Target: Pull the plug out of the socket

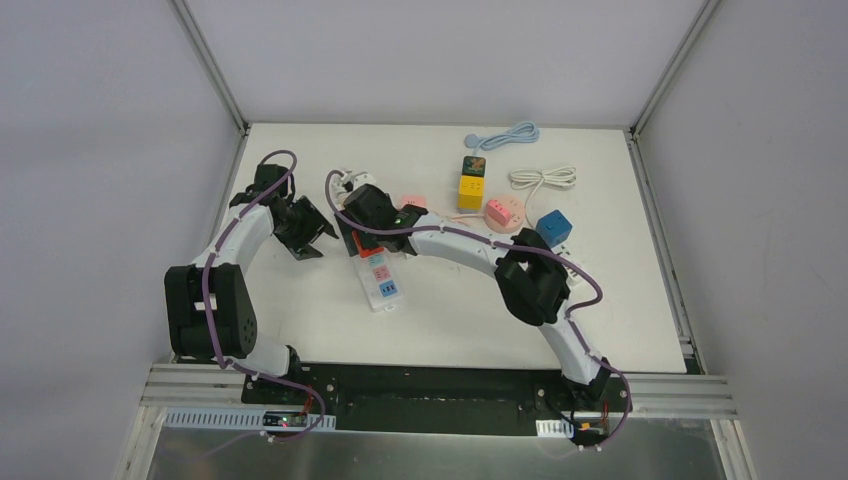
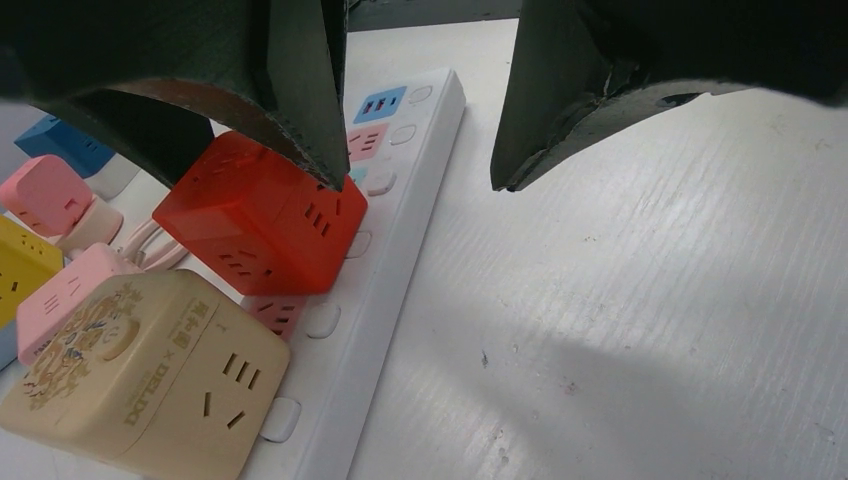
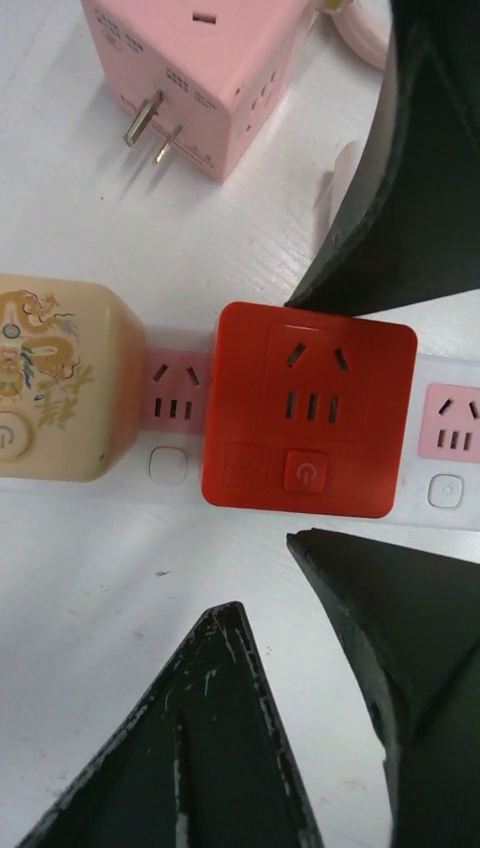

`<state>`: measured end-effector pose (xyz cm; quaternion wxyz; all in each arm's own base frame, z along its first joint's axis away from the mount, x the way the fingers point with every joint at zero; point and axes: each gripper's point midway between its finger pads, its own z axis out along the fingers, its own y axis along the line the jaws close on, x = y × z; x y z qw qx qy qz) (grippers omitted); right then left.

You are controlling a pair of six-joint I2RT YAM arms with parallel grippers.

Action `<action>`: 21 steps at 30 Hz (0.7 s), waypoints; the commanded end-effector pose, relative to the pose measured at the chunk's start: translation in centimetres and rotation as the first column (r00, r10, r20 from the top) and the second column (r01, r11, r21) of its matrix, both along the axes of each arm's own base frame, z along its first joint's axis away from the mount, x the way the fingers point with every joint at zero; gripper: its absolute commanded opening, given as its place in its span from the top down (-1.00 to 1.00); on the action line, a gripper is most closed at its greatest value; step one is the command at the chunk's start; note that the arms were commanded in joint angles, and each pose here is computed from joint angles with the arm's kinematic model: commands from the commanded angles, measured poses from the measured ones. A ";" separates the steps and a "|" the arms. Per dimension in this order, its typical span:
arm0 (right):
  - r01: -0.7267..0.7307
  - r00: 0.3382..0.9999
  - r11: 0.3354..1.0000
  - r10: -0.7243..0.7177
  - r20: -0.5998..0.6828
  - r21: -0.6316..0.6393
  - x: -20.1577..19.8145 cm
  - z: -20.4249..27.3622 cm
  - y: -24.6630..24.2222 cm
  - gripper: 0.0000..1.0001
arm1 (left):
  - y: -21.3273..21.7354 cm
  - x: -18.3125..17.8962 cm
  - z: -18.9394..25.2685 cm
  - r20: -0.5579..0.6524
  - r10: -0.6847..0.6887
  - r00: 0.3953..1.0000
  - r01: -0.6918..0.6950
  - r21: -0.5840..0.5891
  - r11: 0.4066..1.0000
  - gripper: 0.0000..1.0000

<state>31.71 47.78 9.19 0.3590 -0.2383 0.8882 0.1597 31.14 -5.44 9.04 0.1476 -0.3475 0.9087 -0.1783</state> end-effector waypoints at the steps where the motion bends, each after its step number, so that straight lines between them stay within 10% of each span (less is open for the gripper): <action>1: -0.031 0.999 0.999 0.031 -0.015 0.011 0.0 0.7 0.7 -0.41 | -0.1 0.1 0.8 0.007 -0.030 1.000 0.031 -0.006 1.000 -0.15; 9: -0.040 0.999 0.999 0.041 -0.034 0.023 -1.7 2.0 -0.8 0.23 | -1.2 0.8 1.2 0.071 -0.072 0.995 0.076 -0.057 0.995 -0.16; 16: -0.091 0.993 0.994 0.095 -0.072 0.056 -6.0 2.9 -2.9 0.24 | 1.4 0.2 3.1 0.071 -0.061 0.996 0.054 0.100 0.994 -0.26; 21: -0.118 0.987 0.992 0.121 -0.105 0.040 -8.9 2.4 -4.0 0.00 | -1.0 0.3 3.9 0.149 -0.086 0.985 0.091 -0.026 0.995 -0.28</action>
